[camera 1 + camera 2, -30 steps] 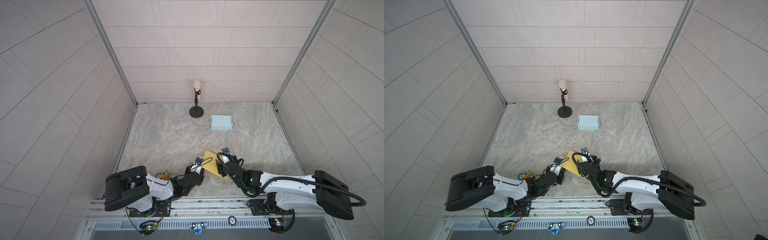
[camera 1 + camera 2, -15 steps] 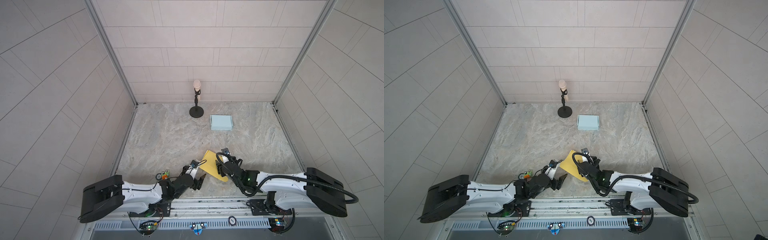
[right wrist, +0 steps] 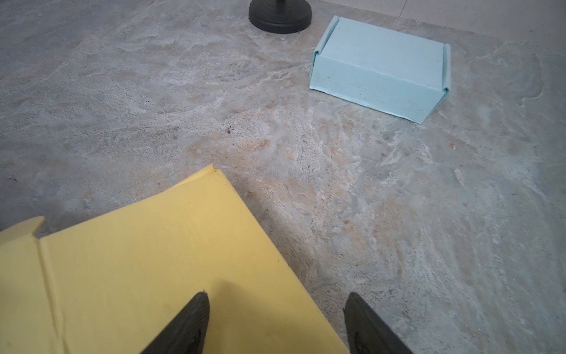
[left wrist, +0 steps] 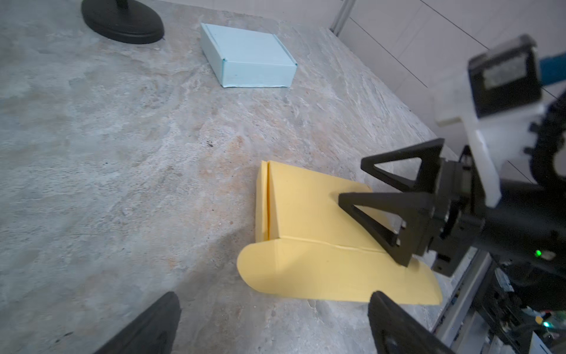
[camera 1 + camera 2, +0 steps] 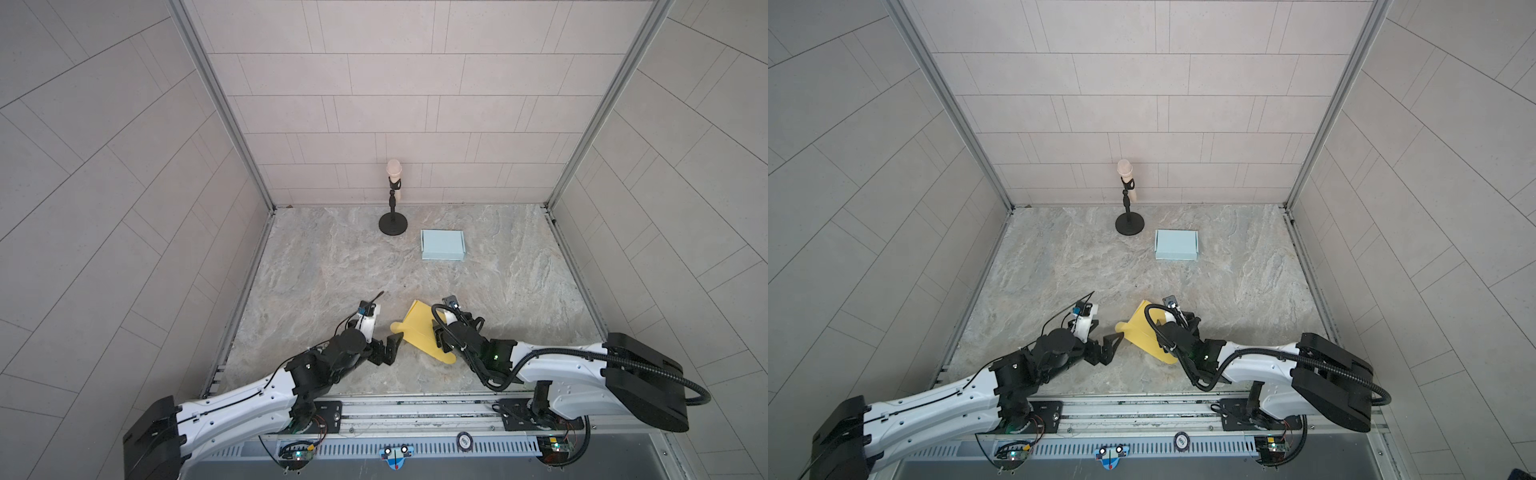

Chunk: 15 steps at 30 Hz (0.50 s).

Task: Fold the paper box

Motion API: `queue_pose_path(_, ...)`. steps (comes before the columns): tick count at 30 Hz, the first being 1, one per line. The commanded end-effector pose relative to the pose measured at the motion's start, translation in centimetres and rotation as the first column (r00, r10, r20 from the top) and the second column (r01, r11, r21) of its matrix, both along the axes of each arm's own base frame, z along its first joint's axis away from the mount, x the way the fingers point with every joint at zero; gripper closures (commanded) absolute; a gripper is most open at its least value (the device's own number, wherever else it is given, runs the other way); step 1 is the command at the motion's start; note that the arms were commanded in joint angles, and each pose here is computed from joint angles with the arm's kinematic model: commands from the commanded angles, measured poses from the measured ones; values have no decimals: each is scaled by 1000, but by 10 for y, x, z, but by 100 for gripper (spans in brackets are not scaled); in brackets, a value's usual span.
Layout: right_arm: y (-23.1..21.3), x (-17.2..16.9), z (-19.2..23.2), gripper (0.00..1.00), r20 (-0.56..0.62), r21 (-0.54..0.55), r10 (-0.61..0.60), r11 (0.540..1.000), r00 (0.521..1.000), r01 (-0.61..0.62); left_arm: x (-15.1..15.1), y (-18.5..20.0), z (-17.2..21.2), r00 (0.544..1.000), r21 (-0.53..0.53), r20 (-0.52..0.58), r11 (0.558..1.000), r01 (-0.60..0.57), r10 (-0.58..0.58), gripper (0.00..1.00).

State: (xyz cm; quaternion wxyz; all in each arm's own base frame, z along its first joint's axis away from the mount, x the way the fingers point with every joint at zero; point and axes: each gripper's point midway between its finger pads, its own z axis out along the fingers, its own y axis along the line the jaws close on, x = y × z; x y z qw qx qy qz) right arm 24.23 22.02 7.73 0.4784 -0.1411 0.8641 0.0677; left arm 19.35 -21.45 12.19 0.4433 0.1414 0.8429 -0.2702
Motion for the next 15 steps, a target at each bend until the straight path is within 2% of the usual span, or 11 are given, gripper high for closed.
queue_pose_path(1,-2,-2,-7,28,-10,-25,8,1000,1000,-8,10,-7,9,995,-15,-94,1000,11,-13,0)
queue_pose_path(5,-4,-2,-4,29,-3,-15,8,1000,1000,-8,27,-27,15,988,-27,-144,998,50,-54,5)
queue_pose_path(8,-5,-3,0,29,7,-5,10,1000,1000,-10,30,-40,-2,978,11,-194,996,85,-82,8)
queue_pose_path(10,-4,-3,2,29,12,-6,18,1000,1000,-18,29,-46,-13,972,-3,-215,995,99,-98,12)
queue_pose_path(15,-1,-3,5,29,13,3,32,999,999,-32,27,-49,-38,960,10,-259,994,112,-106,25)
